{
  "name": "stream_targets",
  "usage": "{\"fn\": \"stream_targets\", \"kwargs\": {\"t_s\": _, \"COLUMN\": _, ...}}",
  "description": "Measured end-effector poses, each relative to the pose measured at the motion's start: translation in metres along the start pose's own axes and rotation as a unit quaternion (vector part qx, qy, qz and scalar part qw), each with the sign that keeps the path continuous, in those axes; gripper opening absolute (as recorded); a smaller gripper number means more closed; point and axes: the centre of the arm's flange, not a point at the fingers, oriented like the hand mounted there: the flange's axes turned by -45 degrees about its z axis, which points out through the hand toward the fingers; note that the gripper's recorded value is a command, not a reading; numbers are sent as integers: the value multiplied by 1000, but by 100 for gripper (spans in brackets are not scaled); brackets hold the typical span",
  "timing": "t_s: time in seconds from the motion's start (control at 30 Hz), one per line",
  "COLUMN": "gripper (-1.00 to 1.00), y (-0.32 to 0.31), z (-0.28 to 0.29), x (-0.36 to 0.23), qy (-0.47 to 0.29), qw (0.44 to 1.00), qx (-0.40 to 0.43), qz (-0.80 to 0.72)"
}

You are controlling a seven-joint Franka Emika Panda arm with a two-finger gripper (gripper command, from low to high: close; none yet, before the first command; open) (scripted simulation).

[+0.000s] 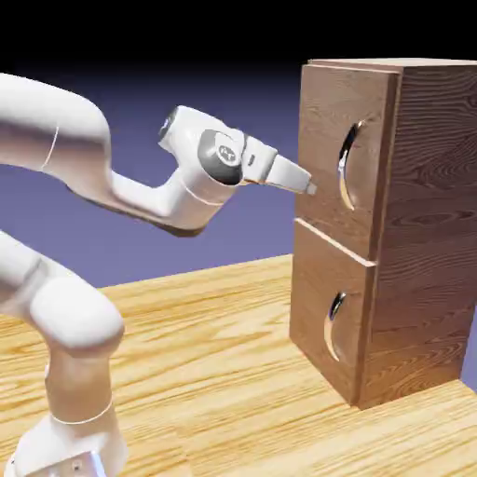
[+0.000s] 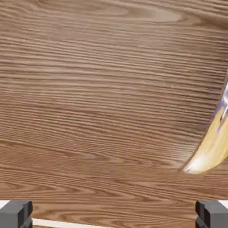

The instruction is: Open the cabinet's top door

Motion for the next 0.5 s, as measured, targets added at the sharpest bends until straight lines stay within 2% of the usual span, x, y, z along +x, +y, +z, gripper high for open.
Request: {"fn": "stream_targets", "kwargs": {"t_s": 0.5, "gripper": 100, "y": 27, "z": -9, "x": -2, "qy": 108, "qw": 994, "qx": -5, "qz": 17}}
